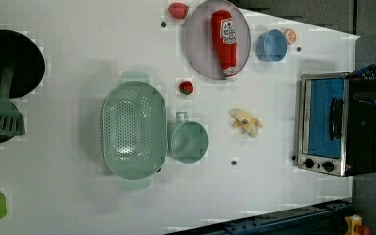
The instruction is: Pick Banana and place it in mug.
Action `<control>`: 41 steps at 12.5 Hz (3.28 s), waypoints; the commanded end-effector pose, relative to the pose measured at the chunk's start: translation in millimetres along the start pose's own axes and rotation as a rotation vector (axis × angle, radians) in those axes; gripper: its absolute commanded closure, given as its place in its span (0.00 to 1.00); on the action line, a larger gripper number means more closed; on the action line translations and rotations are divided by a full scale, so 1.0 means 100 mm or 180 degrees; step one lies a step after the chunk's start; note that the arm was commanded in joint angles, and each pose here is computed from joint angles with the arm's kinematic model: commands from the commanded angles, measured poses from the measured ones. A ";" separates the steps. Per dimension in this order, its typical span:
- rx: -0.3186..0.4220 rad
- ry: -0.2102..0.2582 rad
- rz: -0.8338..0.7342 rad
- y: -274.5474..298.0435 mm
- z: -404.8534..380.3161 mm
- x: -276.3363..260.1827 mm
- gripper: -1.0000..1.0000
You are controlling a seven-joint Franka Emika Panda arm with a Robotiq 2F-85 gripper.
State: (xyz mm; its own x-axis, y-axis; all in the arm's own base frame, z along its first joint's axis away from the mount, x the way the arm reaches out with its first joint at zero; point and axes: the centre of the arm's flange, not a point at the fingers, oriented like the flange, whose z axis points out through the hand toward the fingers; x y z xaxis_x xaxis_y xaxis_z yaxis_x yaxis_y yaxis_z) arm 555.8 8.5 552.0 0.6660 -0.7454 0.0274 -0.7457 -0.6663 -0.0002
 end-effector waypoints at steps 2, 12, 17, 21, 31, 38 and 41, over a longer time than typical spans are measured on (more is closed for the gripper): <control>-0.0009 -0.0069 0.0051 0.98 -0.75 -0.60 0.10; -0.0232 -0.0311 -0.0298 0.82 1.03 -0.46 0.00; -0.0150 -0.0250 -0.0487 0.97 2.08 -0.52 0.00; -0.0161 -0.0358 -0.1501 1.03 2.67 -0.42 0.00; -0.0069 -0.0133 -0.1936 0.96 3.95 -0.37 0.00; -0.0064 -0.0159 -0.1951 0.93 4.05 -0.45 0.52; -0.0006 -0.0050 -0.1938 0.88 3.86 -0.38 0.73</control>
State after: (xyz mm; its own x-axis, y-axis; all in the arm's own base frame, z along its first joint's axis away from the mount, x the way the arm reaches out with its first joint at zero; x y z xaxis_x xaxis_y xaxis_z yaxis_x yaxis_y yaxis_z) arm 470.8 -29.6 151.5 0.9683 -0.2494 -0.0150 -0.2490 -0.9682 0.0245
